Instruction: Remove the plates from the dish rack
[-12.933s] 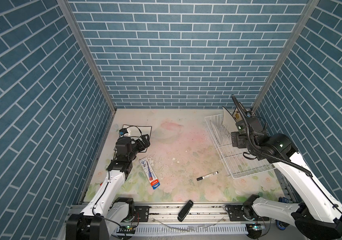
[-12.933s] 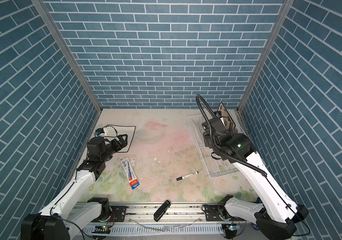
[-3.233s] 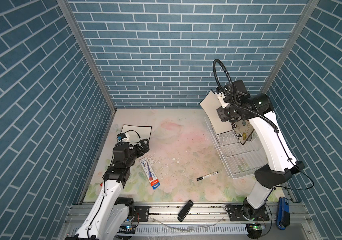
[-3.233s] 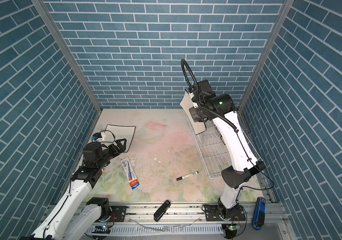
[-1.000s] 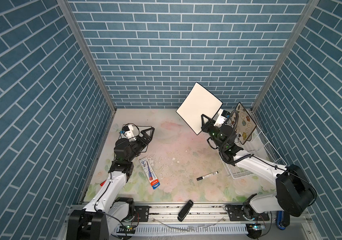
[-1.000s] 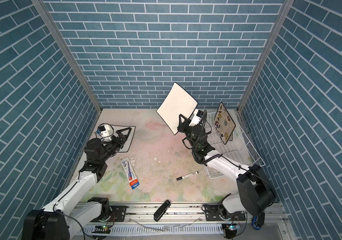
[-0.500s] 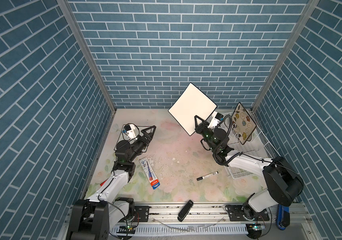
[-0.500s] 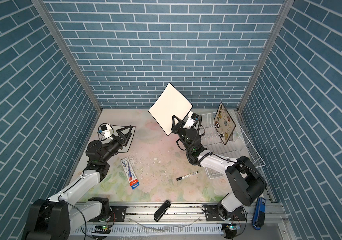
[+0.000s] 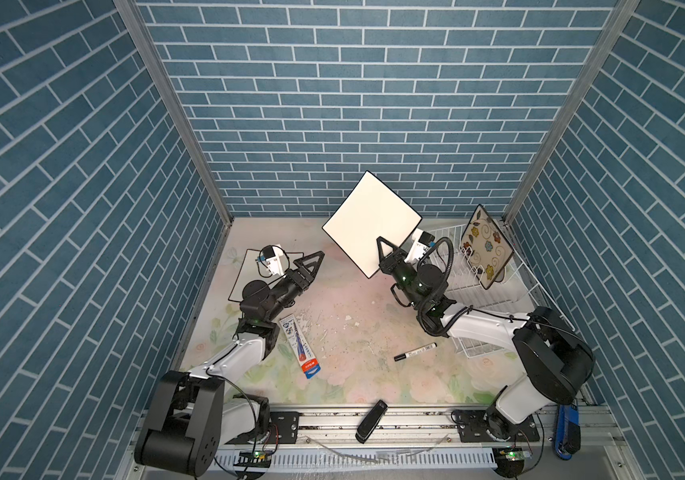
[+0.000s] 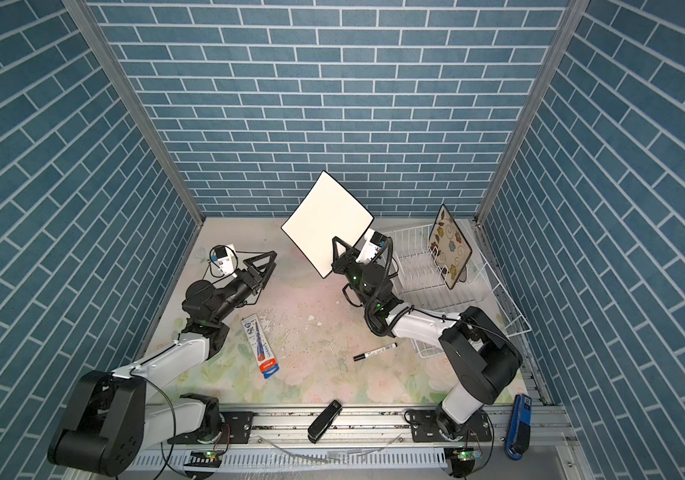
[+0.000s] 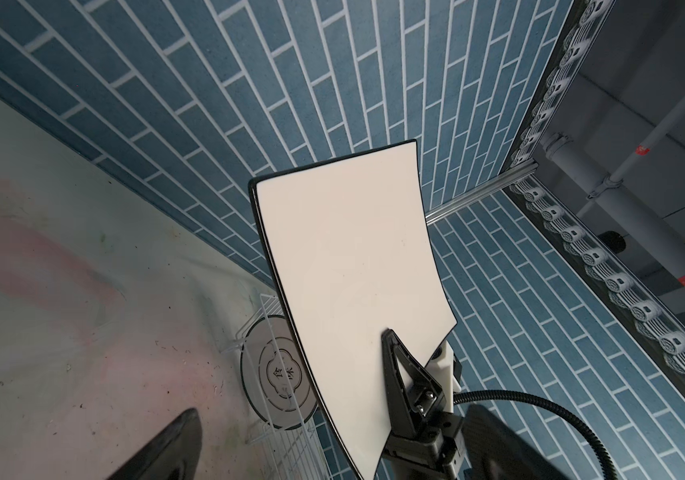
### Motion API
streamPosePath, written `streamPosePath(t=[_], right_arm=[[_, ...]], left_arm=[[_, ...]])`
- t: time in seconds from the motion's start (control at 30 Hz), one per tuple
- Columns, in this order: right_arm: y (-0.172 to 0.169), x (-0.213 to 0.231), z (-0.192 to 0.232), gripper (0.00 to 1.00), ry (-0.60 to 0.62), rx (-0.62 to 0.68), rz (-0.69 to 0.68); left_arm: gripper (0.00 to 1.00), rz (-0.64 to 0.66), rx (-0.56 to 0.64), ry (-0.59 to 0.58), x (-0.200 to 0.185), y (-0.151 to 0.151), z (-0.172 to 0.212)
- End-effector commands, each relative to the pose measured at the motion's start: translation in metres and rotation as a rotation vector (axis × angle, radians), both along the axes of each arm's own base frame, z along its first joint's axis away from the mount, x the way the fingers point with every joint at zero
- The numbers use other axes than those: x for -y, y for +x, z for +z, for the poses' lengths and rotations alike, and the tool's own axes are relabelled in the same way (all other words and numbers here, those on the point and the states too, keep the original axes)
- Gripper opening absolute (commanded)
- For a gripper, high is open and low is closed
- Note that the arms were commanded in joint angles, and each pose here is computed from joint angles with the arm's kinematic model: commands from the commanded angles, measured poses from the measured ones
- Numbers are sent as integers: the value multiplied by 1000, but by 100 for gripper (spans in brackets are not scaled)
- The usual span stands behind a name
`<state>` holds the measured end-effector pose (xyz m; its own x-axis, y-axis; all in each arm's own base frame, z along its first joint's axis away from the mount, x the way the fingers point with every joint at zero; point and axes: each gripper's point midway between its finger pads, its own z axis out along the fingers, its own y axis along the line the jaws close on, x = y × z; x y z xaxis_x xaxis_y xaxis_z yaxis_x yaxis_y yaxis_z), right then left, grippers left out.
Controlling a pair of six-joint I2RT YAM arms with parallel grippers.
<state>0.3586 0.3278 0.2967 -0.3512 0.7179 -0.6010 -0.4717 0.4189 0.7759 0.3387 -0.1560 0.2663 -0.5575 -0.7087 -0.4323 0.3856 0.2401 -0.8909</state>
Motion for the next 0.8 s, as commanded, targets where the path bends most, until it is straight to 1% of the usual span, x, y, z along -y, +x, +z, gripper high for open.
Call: streamPosePath(t=[0.0, 0.23, 0.47, 0.6, 0.67, 0.77], right_arm=[[-20, 12, 85, 0, 294, 185, 21], [-25, -3, 83, 0, 340, 177, 65], [-31, -10, 86, 0, 350, 181, 74], [-34, -15, 87, 0, 354, 181, 91], [-35, -16, 86, 0, 356, 177, 92], [-34, -17, 86, 0, 362, 171, 95]], left_arm=[[100, -33, 67, -13, 9, -5, 15], [100, -35, 63, -19, 12, -2, 10], [96, -34, 72, -77, 12, 4, 4], [94, -66, 60, -121, 18, 8, 1], [92, -84, 56, -121, 22, 10, 0], [91, -83, 85, -101, 24, 8, 3]])
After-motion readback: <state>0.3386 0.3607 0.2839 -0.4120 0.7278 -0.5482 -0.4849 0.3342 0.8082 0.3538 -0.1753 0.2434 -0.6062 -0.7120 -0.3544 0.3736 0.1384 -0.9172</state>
